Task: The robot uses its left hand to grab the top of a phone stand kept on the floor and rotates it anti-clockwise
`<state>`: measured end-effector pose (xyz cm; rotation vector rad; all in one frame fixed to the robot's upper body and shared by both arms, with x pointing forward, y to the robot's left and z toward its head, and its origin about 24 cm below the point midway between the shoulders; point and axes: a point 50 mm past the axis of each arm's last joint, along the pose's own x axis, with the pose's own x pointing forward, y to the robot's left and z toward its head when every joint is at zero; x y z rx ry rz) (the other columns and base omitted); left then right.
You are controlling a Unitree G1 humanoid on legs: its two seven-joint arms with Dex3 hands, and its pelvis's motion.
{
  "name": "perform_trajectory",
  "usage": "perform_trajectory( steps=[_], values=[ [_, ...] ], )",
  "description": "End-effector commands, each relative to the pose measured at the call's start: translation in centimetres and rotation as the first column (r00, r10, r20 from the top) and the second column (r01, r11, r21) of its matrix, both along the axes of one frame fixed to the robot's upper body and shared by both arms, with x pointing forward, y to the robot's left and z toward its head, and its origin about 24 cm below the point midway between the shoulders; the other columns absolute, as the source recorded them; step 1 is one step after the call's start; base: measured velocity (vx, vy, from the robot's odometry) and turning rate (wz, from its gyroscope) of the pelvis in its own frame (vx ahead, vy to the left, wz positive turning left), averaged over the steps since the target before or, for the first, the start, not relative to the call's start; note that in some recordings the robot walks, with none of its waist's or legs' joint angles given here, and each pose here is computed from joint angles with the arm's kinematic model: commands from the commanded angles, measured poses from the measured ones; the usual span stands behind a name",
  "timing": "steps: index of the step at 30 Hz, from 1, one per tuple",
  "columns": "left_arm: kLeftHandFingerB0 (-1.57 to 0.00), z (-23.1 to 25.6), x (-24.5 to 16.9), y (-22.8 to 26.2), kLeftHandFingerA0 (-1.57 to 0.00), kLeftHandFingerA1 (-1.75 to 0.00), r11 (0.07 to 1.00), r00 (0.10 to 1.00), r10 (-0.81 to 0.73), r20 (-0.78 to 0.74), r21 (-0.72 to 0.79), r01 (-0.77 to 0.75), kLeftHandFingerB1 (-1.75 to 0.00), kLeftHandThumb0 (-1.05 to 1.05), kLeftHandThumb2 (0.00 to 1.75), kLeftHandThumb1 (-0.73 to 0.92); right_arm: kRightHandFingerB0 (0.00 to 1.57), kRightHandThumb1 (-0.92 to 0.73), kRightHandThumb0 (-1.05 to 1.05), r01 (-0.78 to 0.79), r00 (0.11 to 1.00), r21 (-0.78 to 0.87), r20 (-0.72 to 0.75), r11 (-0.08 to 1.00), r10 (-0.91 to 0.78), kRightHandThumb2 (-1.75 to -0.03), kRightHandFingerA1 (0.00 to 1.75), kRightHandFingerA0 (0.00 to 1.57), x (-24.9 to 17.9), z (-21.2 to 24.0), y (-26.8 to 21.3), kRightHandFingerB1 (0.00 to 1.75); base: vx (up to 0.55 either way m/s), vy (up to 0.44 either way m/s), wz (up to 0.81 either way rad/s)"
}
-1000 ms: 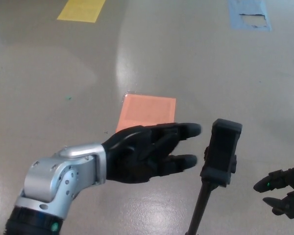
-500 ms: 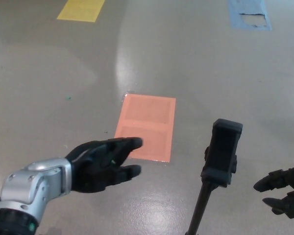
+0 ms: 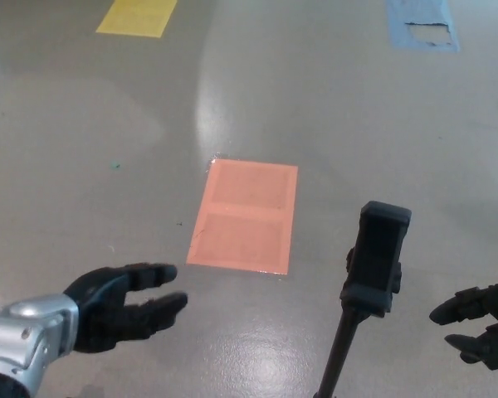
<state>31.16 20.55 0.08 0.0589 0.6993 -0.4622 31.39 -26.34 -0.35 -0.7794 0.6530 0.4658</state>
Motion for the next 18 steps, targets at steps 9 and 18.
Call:
perform_trajectory(
  steps=[9,18],
  values=[
    [-0.32,-3.2,-4.0,8.7,-0.38,-0.34,0.671,0.968,-0.140,0.208,0.739,-0.062,-0.32,0.06,0.60,0.67,0.37,-0.76,-0.47,0.077,0.996,0.024,-0.041,0.997,-0.076,-0.62,0.39,0.51,-1.1,-1.4,-0.5,0.34,0.00,0.000,0.00],
    [-0.30,-3.9,-4.6,9.5,-0.46,-0.36,0.541,0.967,-0.225,0.118,0.841,0.023,-0.32,-0.02,0.60,0.66,0.37,-0.76,-0.46,0.078,0.996,0.026,-0.047,0.997,-0.077,-0.62,0.40,0.52,-1.3,-1.5,-0.5,0.34,0.00,0.000,0.00]
  ],
)
